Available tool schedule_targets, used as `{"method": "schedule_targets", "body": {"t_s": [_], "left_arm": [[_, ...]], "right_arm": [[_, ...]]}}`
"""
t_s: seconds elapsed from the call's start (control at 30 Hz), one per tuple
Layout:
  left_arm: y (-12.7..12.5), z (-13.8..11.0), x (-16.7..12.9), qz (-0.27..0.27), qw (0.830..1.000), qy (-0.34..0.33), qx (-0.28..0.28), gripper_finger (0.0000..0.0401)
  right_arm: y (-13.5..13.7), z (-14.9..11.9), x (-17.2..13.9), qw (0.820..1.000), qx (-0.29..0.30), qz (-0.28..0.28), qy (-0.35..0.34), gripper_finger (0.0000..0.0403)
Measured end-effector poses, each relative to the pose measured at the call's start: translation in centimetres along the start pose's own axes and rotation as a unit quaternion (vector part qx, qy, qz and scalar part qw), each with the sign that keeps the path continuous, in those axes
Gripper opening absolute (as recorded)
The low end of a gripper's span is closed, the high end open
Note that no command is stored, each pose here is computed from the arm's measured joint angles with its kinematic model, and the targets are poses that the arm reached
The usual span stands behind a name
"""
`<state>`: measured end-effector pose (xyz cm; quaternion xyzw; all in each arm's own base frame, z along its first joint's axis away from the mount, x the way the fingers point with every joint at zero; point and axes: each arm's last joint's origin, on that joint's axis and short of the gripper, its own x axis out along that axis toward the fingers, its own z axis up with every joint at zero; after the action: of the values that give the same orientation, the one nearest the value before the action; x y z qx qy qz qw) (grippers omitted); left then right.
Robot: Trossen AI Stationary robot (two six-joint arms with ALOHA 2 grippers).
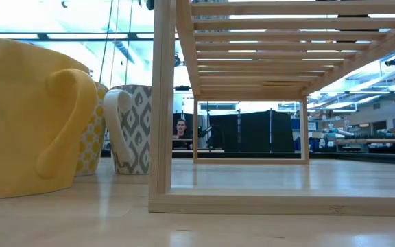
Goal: Place coffee mugs
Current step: Put the white patterned mug on the shelf
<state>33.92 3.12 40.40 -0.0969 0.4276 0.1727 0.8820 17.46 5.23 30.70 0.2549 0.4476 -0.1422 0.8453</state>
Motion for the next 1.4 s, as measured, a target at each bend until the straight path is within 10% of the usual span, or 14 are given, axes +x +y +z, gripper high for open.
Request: {"method": "schedule_targets", "body": {"t_s": [1.4], "left_arm": [[0.2, 0.9, 5.9, -0.044, 0.998, 0.047, -0.01, 0.0082]], "right_arm": [[0.0, 0.0, 0.0, 1.0, 0.0, 0.001, -0.001, 0.0226]]}}
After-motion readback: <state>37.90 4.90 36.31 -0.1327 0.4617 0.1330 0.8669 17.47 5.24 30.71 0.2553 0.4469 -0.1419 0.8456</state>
